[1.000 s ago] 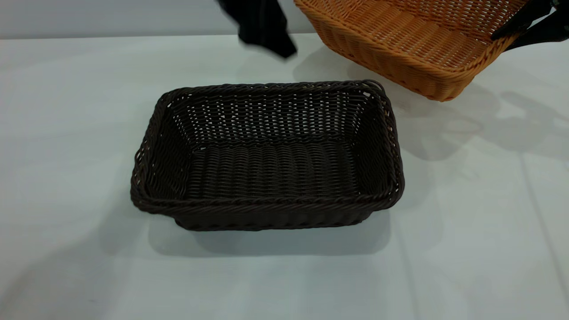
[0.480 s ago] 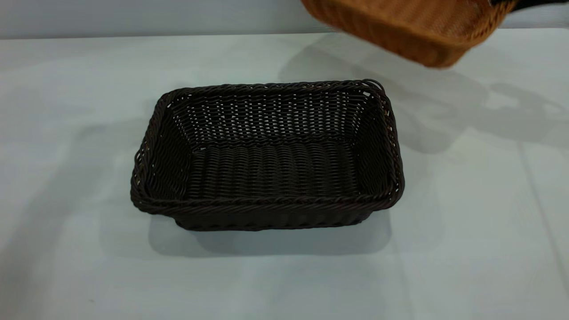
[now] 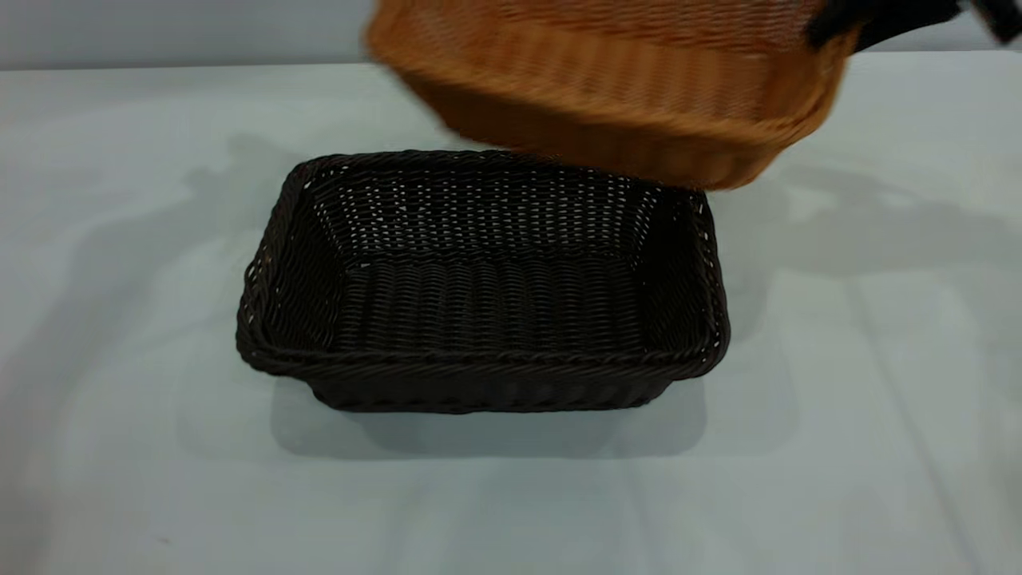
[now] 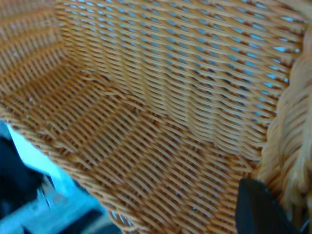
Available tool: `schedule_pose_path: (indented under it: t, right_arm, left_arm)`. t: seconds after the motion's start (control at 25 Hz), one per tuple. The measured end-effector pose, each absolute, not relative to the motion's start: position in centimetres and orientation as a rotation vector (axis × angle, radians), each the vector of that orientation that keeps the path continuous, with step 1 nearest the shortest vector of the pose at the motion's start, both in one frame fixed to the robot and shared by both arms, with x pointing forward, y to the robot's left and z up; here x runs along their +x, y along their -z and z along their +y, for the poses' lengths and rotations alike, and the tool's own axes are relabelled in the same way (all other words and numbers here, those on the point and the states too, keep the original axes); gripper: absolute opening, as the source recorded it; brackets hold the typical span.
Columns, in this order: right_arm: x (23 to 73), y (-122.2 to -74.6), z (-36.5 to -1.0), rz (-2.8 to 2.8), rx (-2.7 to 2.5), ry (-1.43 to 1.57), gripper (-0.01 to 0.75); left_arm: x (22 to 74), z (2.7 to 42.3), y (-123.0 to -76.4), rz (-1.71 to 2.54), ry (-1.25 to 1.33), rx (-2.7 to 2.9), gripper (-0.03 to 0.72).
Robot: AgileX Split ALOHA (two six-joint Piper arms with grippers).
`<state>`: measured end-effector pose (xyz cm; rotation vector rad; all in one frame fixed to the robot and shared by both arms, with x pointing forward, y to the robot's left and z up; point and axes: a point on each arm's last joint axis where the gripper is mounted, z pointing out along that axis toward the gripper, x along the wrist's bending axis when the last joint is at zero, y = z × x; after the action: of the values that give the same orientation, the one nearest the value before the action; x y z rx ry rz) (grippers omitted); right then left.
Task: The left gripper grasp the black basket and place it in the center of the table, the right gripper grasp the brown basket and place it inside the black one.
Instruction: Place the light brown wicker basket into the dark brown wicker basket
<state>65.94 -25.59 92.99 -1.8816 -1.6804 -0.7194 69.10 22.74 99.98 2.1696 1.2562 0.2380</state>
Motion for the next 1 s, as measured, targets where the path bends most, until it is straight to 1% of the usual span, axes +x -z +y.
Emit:
schedule_pose_path:
  t: [0.08,0.2,0.32,0.48,0.8,1.0]
  right_arm:
    - [65.5,-93.0,-23.2,-1.715,-1.825,0.684,0.071]
    - [64.9,-93.0,-20.6,-1.743,-1.775,0.639,0.071]
    - [64.4,-92.8,-19.1,-1.772,-1.767,0.577,0.071]
    - [64.0,-92.6,-18.4,-1.82,-1.765,0.507,0.071]
    - [63.2,-92.7,-16.7,-1.871,-1.721,0.48,0.071]
    - [61.7,-94.8,-17.0,-1.909,-1.715,0.492,0.071]
  left_arm:
    - [69.3,22.8,-100.0,1.258,-0.261,2.159,0.486]
    - [69.4,22.9,-100.1,1.257,-0.288,2.149,0.486]
    - [69.5,22.9,-100.1,1.257,-0.297,2.145,0.486]
    - [69.5,22.9,-100.1,1.254,-0.298,2.147,0.486]
    - [69.5,22.9,-100.1,1.254,-0.297,2.148,0.488]
    - [69.4,22.9,-100.1,1.253,-0.29,2.152,0.487]
